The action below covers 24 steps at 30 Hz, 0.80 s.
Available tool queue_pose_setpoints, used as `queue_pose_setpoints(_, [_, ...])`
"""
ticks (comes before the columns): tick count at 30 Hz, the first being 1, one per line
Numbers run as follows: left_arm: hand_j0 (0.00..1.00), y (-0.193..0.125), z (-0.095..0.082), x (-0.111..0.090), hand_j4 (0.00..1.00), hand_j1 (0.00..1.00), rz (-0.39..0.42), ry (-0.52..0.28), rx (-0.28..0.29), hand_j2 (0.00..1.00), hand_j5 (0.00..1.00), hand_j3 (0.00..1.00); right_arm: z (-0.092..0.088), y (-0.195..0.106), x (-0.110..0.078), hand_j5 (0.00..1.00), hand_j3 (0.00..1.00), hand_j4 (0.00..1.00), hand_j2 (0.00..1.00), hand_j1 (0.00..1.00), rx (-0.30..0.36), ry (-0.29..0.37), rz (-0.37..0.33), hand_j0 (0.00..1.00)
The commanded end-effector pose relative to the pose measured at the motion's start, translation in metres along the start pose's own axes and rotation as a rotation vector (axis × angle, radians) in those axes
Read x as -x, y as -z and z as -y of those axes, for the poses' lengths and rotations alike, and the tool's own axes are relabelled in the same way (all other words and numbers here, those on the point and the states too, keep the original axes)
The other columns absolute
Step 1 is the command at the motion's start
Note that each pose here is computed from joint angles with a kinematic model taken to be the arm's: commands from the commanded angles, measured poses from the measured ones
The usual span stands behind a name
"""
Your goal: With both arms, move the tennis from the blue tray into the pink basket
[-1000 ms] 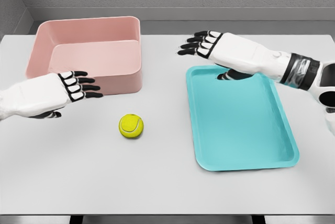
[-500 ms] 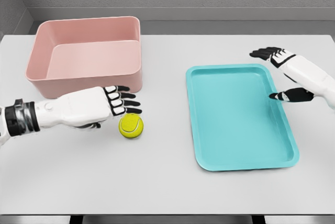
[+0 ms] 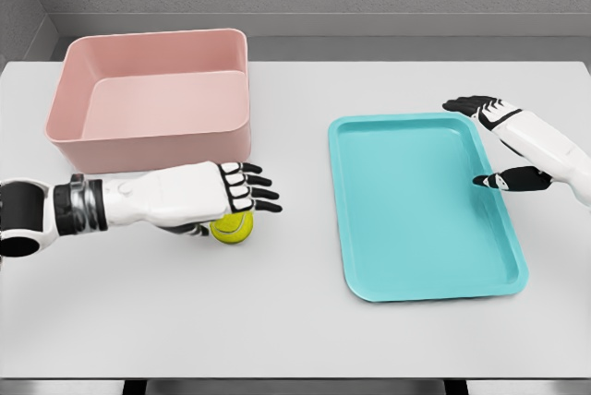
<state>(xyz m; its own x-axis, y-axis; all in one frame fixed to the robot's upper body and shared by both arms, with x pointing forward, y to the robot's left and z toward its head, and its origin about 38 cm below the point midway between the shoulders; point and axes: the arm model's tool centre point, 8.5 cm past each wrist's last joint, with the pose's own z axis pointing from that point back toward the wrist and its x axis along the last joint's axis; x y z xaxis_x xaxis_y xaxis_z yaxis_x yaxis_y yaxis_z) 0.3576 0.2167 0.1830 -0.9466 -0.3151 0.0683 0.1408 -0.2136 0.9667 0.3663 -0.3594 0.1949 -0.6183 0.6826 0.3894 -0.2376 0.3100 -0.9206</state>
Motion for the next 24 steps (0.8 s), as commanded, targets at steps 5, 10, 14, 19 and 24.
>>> queue_pose_setpoints(5, [1.00,0.012,0.020,0.004,1.00,1.00,0.000,-0.056,0.022,1.00,1.00,1.00,0.001,-0.001,0.000,1.00,1.00,1.00,1.00,1.00,0.006,0.006,0.000,1.00])
queue_pose_setpoints(10, [1.00,0.011,0.022,0.006,1.00,1.00,-0.005,-0.061,0.024,1.00,1.00,1.00,0.000,-0.001,0.000,1.00,1.00,1.00,1.00,1.00,0.006,0.008,0.000,1.00])
queue_pose_setpoints(14, [1.00,0.009,0.025,0.009,1.00,1.00,-0.017,-0.070,0.031,1.00,1.00,1.00,0.001,-0.001,0.000,1.00,1.00,1.00,1.00,1.00,0.008,0.009,0.000,1.00])
queue_pose_setpoints(19, [1.00,0.007,0.029,0.011,1.00,1.00,-0.024,-0.077,0.042,1.00,1.00,1.00,0.000,-0.001,0.000,1.00,1.00,1.00,1.00,1.00,0.006,0.009,0.001,1.00])
queue_pose_setpoints(24, [1.00,0.005,0.038,0.016,1.00,1.00,-0.040,-0.094,0.063,1.00,1.00,1.00,0.001,-0.001,0.000,1.00,1.00,1.00,1.00,1.00,0.009,0.010,-0.001,1.00])
